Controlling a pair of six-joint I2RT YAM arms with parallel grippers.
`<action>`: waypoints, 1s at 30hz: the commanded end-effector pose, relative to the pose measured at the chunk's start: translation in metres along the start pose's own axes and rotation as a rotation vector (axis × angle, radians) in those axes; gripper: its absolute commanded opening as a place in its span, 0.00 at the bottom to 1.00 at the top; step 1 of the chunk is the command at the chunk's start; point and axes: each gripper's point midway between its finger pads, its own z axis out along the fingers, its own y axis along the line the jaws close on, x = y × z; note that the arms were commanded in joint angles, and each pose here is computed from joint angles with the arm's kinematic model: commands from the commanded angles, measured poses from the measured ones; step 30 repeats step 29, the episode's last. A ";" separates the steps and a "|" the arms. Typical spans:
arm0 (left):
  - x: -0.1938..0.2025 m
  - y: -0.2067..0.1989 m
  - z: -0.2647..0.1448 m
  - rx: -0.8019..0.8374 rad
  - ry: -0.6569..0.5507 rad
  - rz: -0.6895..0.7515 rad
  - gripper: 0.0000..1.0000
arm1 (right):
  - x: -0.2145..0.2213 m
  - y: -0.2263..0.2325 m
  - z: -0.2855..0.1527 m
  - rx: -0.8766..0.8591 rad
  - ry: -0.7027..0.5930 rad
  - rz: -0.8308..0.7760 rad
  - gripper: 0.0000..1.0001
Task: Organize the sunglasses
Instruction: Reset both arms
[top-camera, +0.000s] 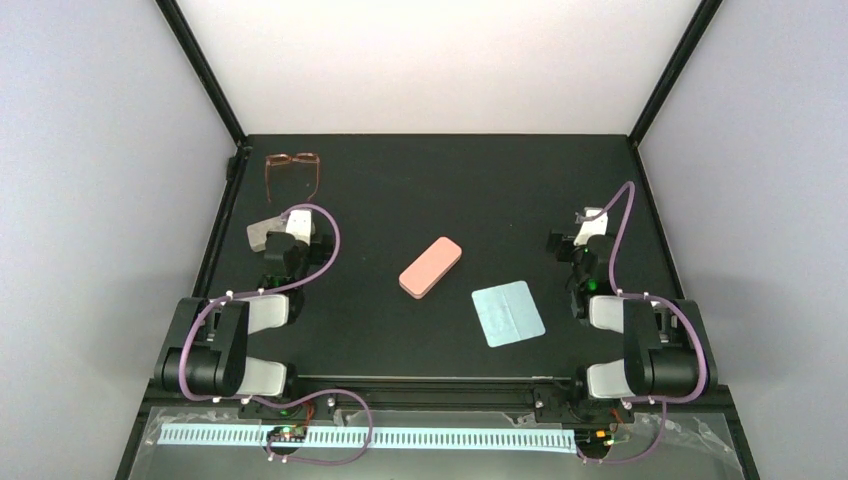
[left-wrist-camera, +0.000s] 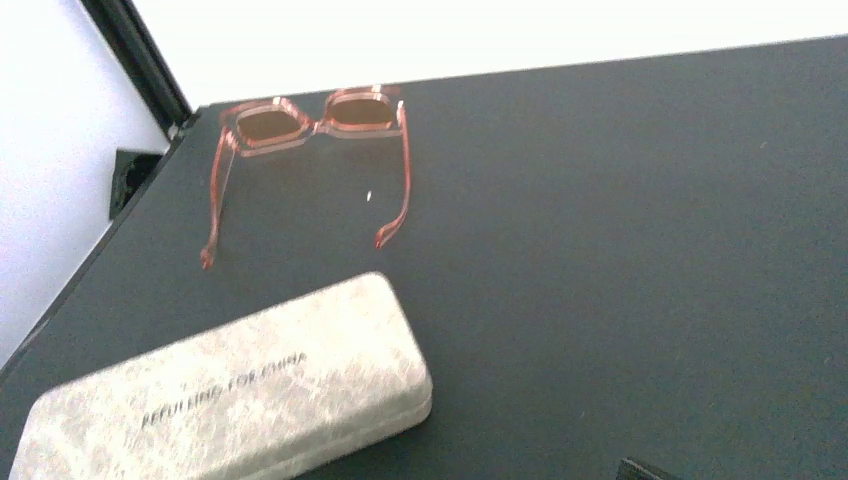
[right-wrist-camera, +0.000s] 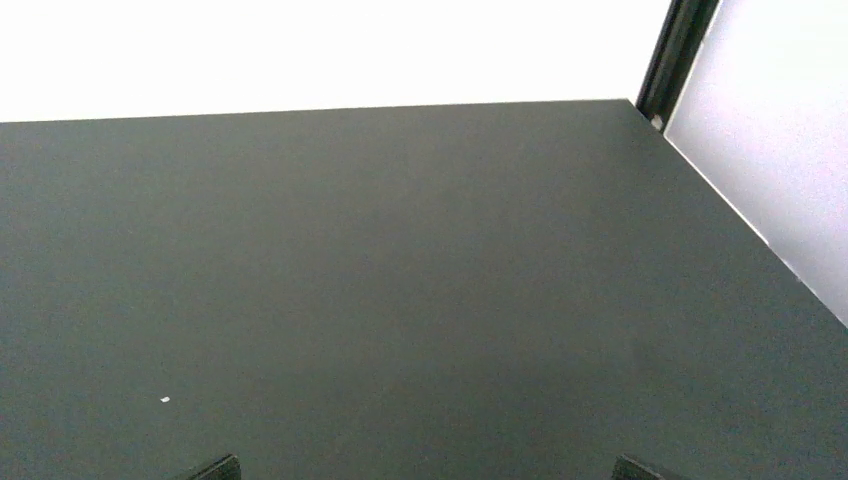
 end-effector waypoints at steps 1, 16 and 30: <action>-0.041 -0.006 -0.001 0.056 -0.159 -0.021 0.99 | -0.037 0.012 -0.003 -0.065 -0.150 -0.032 1.00; -0.041 -0.007 -0.002 0.059 -0.157 -0.020 0.99 | -0.037 0.012 -0.004 -0.063 -0.152 -0.034 1.00; -0.040 -0.007 -0.002 0.060 -0.156 -0.020 0.99 | -0.037 0.012 -0.004 -0.066 -0.151 -0.034 1.00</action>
